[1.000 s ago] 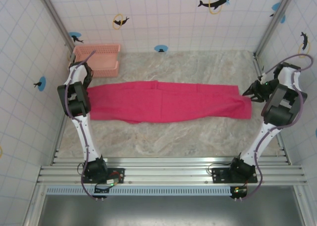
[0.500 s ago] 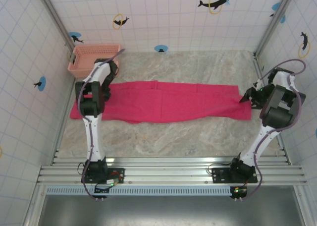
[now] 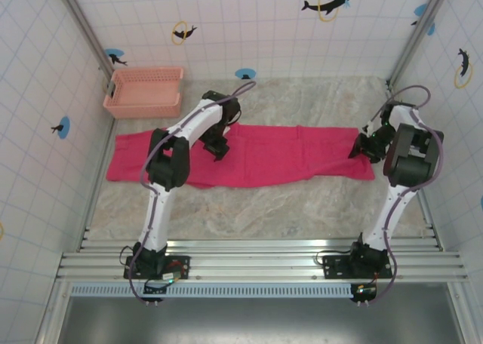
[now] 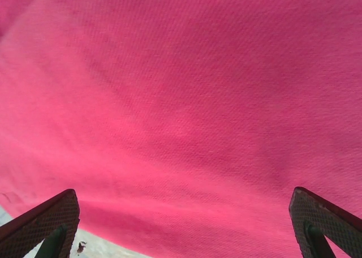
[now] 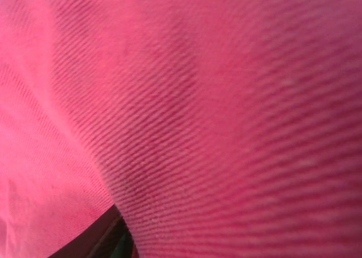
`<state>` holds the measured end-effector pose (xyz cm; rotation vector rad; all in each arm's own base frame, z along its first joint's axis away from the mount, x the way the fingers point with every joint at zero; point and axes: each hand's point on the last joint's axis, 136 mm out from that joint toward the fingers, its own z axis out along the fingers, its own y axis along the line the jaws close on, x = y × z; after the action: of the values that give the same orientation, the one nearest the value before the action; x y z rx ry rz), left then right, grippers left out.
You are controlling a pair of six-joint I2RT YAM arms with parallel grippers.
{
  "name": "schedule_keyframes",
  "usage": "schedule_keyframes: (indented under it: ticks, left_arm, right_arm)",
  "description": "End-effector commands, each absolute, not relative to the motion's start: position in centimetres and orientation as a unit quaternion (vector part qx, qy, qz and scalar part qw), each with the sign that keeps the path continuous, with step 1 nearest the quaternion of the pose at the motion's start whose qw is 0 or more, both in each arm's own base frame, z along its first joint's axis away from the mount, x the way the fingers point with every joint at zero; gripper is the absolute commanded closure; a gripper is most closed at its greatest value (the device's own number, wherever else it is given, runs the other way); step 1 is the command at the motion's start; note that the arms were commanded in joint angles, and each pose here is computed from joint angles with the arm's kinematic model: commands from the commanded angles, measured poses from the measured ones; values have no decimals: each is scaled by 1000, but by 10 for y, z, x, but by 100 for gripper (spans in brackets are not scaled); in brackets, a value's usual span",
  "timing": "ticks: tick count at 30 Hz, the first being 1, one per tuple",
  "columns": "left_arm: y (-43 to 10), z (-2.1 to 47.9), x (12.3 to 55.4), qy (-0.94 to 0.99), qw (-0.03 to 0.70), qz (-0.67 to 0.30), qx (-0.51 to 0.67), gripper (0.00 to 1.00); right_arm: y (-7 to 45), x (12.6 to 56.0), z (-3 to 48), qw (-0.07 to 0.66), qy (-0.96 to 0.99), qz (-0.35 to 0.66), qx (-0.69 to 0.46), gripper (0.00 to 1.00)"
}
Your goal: Roll up the long pants
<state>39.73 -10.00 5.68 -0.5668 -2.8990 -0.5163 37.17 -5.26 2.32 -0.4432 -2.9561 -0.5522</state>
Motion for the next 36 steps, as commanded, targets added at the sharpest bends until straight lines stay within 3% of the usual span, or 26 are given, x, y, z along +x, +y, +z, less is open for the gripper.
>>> schedule_keyframes:
  ticks: [1, 5, 8, 14, 21, 28, 36]
  left_arm:
    - [-98, 38, 391, -969, 106, -162, -155, 3]
    - [-98, 33, 396, -968, 110, -168, -150, 2]
    - [-98, 31, 398, -968, 111, -176, -142, 2]
    - [-110, 24, 407, -976, 99, -161, -111, 2]
    - [-142, 3, 416, -985, 105, -117, -73, 3]
    - [-206, -4, 420, -996, 76, -35, -29, 3]
    - [-289, -13, 424, -995, 50, 77, 42, 2]
  right_arm:
    - [-48, 384, -2, 58, -978, -152, -130, 59]
    - [-45, 392, -1, 56, -976, -161, -135, 87]
    - [-41, 395, 4, 48, -972, -182, -140, 100]
    - [-62, 406, 46, -23, -961, -213, -176, 100]
    - [-72, 432, 134, -146, -931, -280, -185, 100]
    - [-39, 449, 211, -229, -890, -364, -149, 100]
    - [41, 448, 247, -231, -872, -425, -71, 100]
